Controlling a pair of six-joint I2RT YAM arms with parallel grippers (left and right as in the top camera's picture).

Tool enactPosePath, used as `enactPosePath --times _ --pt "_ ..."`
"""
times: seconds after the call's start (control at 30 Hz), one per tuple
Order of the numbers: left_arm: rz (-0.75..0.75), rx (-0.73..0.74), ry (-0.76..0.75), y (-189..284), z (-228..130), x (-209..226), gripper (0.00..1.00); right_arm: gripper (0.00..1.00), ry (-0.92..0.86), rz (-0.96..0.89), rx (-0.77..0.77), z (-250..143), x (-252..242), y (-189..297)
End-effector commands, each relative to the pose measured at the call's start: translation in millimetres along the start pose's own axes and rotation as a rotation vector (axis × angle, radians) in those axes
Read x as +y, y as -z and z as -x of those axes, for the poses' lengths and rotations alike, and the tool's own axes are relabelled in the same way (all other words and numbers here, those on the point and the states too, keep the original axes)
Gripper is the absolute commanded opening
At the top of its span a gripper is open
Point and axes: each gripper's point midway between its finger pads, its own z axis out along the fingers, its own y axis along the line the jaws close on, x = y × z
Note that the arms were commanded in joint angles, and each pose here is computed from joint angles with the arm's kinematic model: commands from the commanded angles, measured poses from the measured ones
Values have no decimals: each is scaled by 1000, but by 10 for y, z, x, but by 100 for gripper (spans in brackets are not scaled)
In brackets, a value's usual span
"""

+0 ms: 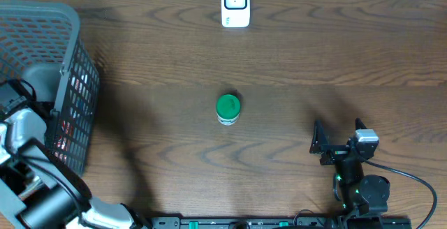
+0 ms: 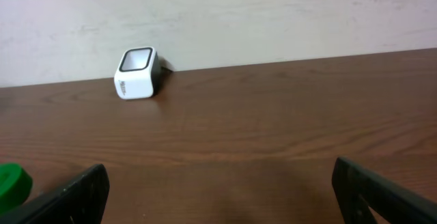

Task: Scan the item barcode
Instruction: 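Grasp the orange snack box with the left gripper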

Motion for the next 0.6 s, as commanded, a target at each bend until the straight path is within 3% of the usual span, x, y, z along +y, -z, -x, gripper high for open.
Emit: enactPosePath --times 0.0,0.1,0.33,0.57 --pt "11 21 7 -98 -56 20 98 99 15 0 1 -13 6 0" --pt "3 21 9 -103 -52 1 98 99 15 0 0 -12 6 0" --pt "-5 31 8 -99 -70 -13 51 99 15 0 0 -12 6 0" --pt "-60 8 -30 131 36 -102 40 99 15 0 1 -13 6 0"
